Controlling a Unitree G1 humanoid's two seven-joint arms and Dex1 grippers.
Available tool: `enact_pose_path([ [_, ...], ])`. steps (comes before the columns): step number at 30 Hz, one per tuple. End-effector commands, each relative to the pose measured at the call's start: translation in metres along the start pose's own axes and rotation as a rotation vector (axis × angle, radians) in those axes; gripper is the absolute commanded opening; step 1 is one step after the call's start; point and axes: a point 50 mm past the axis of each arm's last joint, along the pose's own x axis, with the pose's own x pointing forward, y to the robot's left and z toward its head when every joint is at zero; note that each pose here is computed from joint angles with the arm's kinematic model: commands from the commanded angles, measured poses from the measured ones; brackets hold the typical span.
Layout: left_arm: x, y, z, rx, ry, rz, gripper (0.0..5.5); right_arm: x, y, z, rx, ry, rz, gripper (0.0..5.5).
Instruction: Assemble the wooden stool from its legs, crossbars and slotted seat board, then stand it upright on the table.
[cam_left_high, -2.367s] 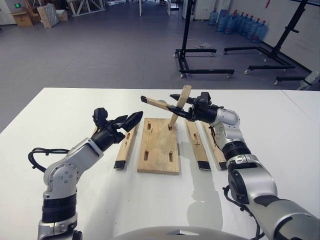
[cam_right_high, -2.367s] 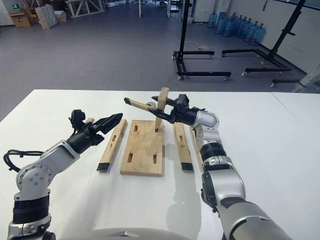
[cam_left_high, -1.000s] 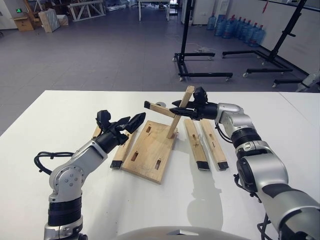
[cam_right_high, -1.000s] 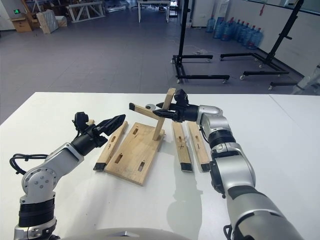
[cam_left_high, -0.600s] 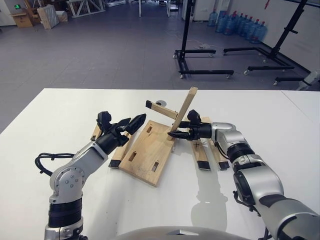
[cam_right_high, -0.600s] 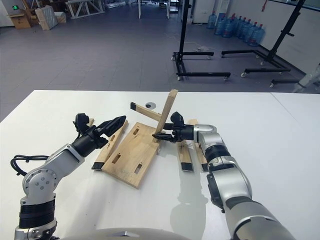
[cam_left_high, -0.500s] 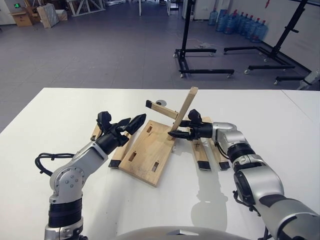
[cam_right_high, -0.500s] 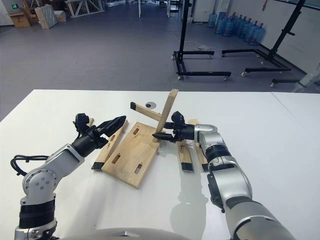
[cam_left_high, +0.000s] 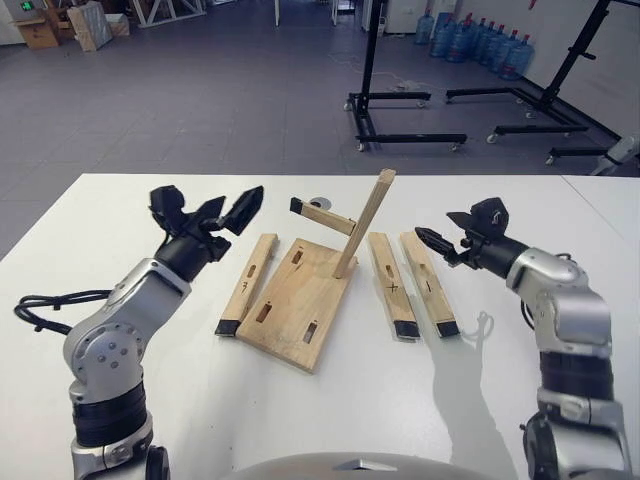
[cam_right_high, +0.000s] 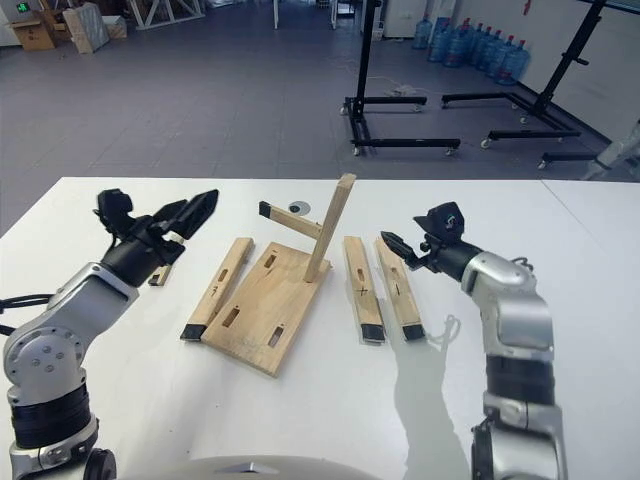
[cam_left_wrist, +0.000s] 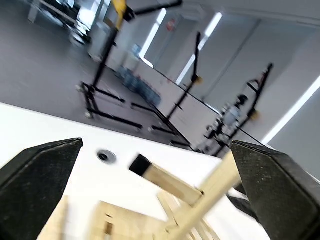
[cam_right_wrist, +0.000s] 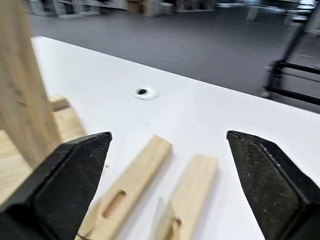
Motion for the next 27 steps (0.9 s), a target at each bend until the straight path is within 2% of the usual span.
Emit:
enact_pose_path([
  [1, -0.014, 0.017, 0.005, -0.009, -0.056, 0.149, 5.4, -0.013, 0.024, -0.031, -0.028, 0.229, -0.131, 4.23],
  [9, -0.013, 0.017, -0.002, -0.042, -0.051, 0.175, 5.4, -0.007, 0.035, -0.046, 0.061, 0.349, -0.08, 4.23],
  [17, -0.012, 0.017, -0.006, -0.051, -0.032, 0.173, 5.4, -0.002, 0.033, -0.077, 0.1, 0.432, -0.151, 4.23],
  [21, -0.013, 0.016, -0.01, -0.059, -0.026, 0.181, 5.4, -0.008, 0.036, -0.09, 0.173, 0.517, -0.162, 3.66],
  [27, -0.015, 0.02, -0.012, -0.065, -0.029, 0.213, 5.4, -0.015, 0.044, -0.087, 0.317, 0.623, -0.126, 2.6],
])
